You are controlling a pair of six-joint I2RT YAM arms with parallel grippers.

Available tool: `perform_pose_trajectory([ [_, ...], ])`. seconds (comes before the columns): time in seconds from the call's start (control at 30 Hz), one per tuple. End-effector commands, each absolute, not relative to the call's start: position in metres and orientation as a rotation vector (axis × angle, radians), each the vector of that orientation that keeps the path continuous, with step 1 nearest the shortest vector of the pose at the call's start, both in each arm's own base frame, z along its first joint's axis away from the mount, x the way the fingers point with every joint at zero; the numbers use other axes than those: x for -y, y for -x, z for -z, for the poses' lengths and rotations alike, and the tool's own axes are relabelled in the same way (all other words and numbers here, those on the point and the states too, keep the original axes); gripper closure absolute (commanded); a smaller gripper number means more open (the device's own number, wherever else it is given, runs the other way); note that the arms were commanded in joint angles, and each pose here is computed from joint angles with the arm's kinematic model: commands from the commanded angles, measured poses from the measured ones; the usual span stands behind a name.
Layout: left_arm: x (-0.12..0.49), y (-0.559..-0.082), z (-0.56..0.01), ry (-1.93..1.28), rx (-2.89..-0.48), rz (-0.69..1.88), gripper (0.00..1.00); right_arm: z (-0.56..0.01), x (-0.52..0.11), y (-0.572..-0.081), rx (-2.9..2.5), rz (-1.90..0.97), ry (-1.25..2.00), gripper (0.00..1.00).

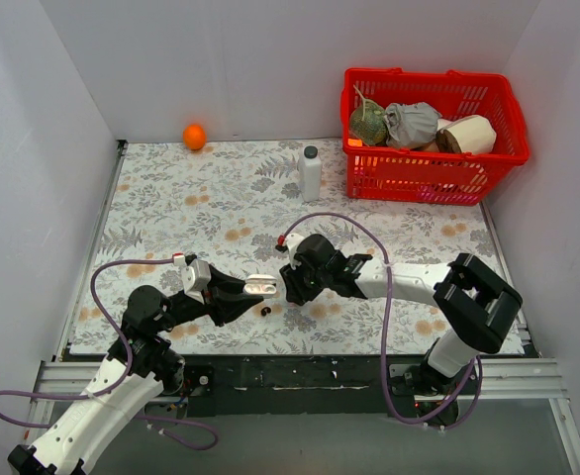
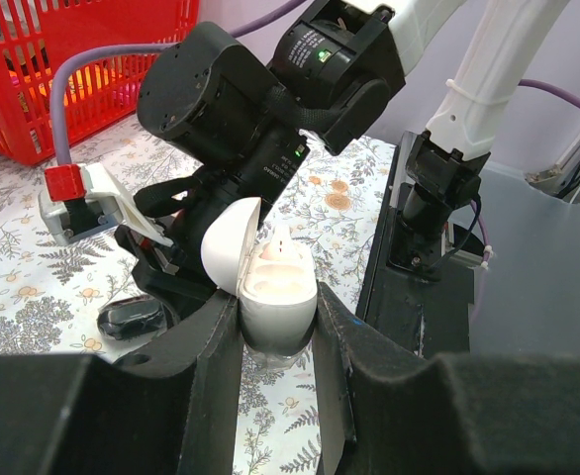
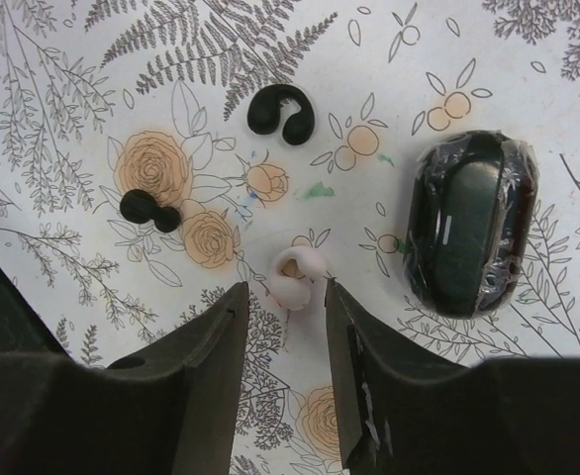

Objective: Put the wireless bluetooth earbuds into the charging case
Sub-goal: Pick up the earbud from the center of the board.

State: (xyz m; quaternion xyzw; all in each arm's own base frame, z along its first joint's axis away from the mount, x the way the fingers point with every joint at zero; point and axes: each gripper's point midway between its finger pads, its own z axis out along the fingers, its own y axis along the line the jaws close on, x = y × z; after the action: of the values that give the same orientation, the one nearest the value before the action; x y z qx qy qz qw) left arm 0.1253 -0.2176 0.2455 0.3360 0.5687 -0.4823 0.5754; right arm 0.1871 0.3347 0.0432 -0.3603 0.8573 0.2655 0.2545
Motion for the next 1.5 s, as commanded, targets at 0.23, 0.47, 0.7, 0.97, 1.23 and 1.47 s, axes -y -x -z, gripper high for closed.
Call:
perform_pose_trajectory([
  [0.23,0.217,-0.126,-0.248,-0.78,-1.314,1.124,1.0,-0.059,-0.359,-0.181,-2.288,-0.782,1.029,0.55],
  [0.47,0.217,-0.125,-0.249,-0.782,-1.314,1.127,1.0,-0.042,-0.351,-0.18,-2.33,-0.738,1.032,0.55],
  [0.7,0.217,-0.126,-0.248,-0.778,-1.317,1.126,1.0,-0.033,-0.343,-0.182,-2.359,-0.685,1.022,0.55],
  [0.97,0.218,-0.126,-0.248,-0.782,-1.321,1.128,1.0,-0.026,-0.334,-0.18,-2.38,-0.65,1.017,0.55],
  [1.23,0.218,-0.126,-0.248,-0.783,-1.32,1.129,1.0,-0.051,-0.339,-0.188,-2.307,-0.668,0.984,0.49],
  [1.47,0.218,-0.126,-0.248,-0.782,-1.316,1.129,1.0,-0.079,-0.354,-0.19,-2.248,-0.735,0.986,0.44],
])
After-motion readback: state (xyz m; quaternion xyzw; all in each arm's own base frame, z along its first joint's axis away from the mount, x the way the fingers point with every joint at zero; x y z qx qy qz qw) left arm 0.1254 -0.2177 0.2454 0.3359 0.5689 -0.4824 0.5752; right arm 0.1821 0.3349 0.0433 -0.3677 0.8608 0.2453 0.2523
